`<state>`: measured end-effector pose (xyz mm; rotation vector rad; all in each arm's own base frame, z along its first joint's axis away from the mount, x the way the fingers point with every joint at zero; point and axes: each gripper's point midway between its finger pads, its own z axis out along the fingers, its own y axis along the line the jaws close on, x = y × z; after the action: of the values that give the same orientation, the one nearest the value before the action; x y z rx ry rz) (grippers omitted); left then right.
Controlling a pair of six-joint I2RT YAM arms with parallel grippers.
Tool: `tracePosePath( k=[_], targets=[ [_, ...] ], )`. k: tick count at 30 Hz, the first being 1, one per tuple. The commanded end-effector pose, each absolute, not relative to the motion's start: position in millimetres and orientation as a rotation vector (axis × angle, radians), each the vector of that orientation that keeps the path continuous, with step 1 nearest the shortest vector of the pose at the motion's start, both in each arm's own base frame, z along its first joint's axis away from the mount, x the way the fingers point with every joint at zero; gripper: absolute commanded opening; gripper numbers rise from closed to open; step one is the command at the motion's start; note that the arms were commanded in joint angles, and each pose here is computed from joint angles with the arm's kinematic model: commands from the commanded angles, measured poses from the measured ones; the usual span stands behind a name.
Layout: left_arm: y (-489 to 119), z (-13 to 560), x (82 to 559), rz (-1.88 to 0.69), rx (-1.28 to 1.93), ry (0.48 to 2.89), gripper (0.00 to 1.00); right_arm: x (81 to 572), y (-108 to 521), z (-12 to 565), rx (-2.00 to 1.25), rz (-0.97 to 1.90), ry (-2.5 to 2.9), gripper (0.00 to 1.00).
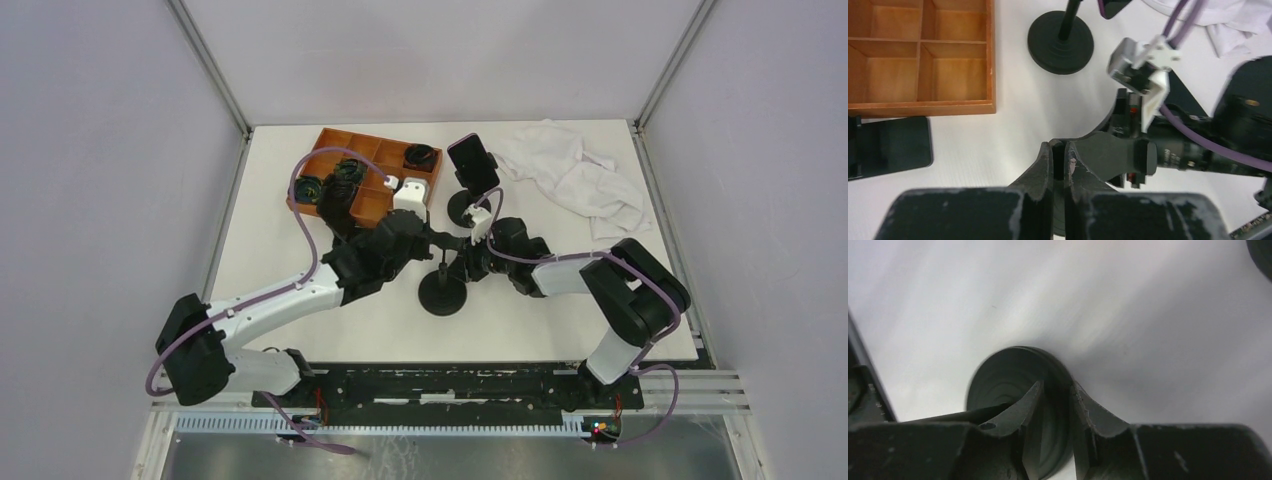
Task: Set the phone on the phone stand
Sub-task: Place the phone stand at the center of the board.
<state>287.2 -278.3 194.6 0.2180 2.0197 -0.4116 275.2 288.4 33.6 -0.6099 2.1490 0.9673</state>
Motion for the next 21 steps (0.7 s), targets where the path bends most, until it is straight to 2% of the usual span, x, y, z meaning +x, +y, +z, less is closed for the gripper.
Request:
tracePosePath(
  k=[1,9,17,19,21],
  targets=[
    [-290,260,283,-0.566,0.162,1.797,0.02,244,253,-31,-0.627,0.765,2.438,0.3],
    [-297,270,266,-0.6,0.205,1.683,0.02,245,255,-29,-0.661,0.754,2.434,0.3],
    [-285,264,263,-0.587,0.17,1.668,0.02,282,245,54,-0.618,0.822,2.1,0.36],
    [-282,266,261,-0.601,0.161,1.651,0.02,285,237,70,-0.637,0.851,2.015,0.4],
    [-280,269,260,-0.614,0.15,1.637,0.02,281,234,84,-0.74,0.894,1.899,0.51]
  ],
)
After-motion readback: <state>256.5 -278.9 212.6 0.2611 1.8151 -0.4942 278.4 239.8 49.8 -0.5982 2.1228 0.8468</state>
